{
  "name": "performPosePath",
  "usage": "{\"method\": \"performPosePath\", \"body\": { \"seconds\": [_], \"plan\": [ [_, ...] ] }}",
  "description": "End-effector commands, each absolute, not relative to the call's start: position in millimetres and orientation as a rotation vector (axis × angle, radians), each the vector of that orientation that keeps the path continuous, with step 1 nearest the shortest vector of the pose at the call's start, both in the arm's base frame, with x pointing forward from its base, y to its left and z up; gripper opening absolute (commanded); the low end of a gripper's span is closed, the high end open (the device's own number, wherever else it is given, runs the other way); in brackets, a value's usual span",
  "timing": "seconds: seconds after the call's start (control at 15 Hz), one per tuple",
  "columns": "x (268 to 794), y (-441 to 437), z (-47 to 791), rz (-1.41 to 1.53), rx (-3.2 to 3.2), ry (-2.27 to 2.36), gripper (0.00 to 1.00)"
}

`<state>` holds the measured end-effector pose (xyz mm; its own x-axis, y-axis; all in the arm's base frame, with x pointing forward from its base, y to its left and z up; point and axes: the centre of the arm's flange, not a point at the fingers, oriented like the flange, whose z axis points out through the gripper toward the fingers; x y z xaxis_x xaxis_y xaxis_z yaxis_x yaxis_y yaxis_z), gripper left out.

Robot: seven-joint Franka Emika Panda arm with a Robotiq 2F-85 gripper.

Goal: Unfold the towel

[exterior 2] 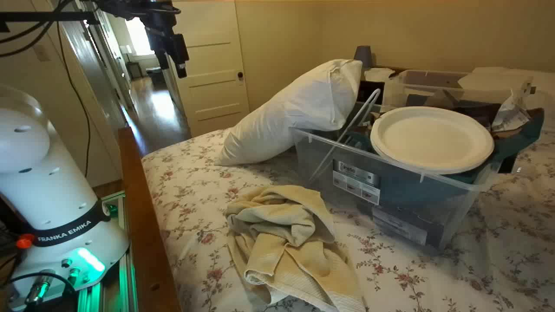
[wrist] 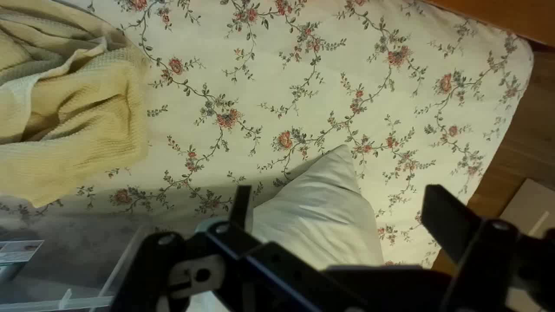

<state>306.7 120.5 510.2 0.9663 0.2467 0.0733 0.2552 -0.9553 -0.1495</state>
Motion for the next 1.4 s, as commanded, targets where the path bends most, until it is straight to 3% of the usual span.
{"method": "performPosePath", "body": {
  "seconds": [0.0, 1.07, 1.33],
  "plan": [
    [306.7, 120.5, 510.2, -0.081, -2.958, -0.380, 1.00],
    [306.7, 120.5, 510.2, -0.081, -2.958, -0.380, 1.00],
    [331.6, 88.7, 488.1, 0.002, -3.054, -0.244, 1.00]
  ]
}}
